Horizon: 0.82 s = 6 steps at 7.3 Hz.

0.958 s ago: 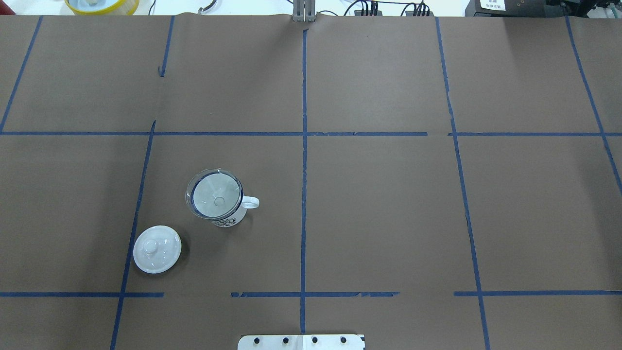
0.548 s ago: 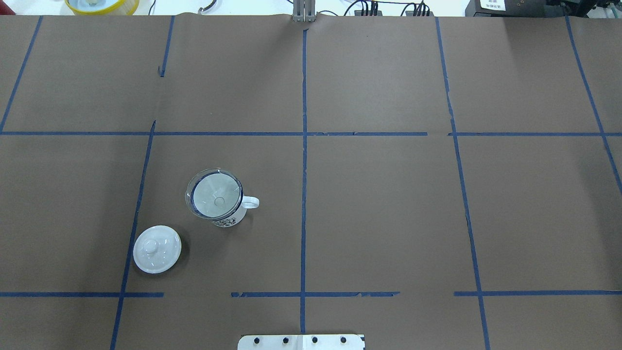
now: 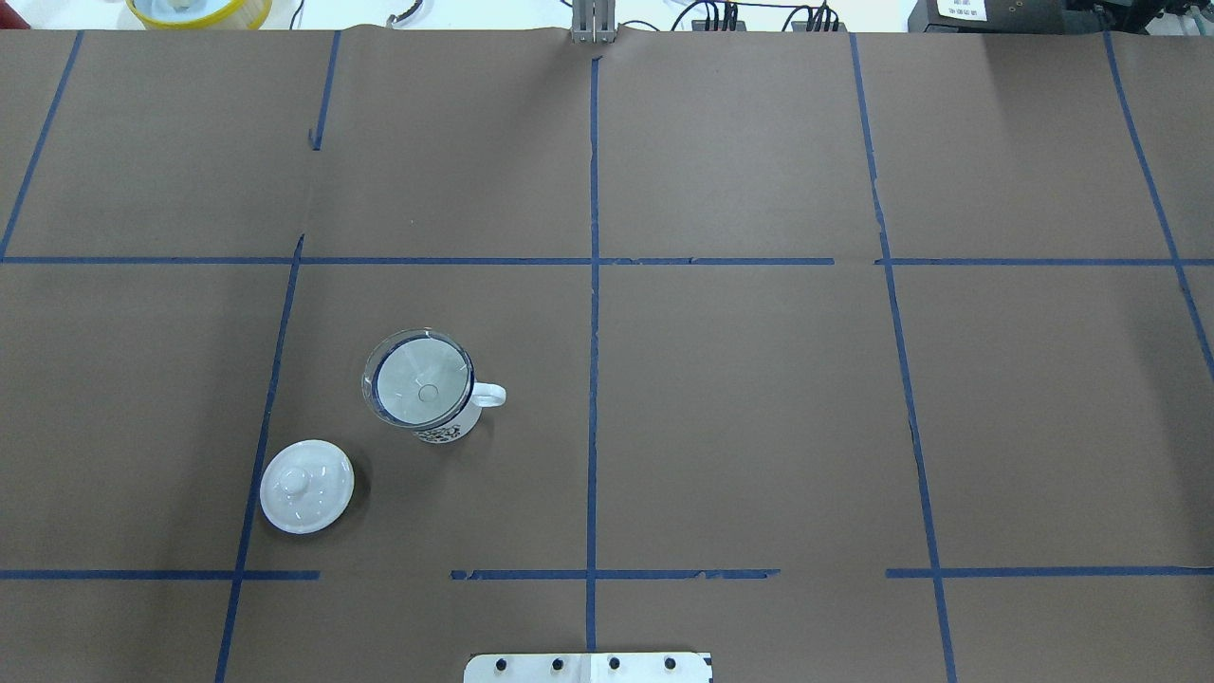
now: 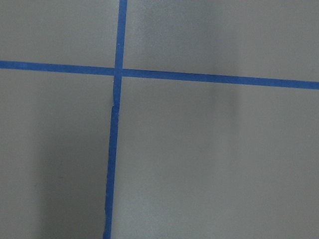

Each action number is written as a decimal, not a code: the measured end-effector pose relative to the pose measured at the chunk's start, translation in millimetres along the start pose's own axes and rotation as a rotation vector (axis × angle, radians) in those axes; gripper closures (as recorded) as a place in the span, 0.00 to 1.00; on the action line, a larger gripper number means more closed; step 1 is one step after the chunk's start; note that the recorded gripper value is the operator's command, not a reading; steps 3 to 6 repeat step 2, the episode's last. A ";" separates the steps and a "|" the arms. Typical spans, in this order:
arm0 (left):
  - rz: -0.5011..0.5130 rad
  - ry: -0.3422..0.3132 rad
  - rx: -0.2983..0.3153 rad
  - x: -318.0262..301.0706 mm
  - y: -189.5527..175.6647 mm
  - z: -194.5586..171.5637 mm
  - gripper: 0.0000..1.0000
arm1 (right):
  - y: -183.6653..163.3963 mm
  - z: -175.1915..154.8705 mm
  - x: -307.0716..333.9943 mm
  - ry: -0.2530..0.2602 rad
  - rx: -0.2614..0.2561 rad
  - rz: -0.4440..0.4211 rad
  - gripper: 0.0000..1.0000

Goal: Place funnel on cup

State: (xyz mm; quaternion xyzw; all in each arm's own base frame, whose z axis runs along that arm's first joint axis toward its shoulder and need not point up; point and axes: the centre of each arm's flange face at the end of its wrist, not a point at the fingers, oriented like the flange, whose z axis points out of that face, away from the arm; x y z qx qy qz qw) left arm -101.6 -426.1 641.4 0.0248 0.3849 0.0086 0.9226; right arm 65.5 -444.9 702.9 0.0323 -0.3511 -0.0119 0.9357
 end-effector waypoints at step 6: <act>0.005 -0.001 0.006 2.8 -0.4 -3.4 0.00 | 0.0 0.0 0.1 0.000 0.000 0.000 0.00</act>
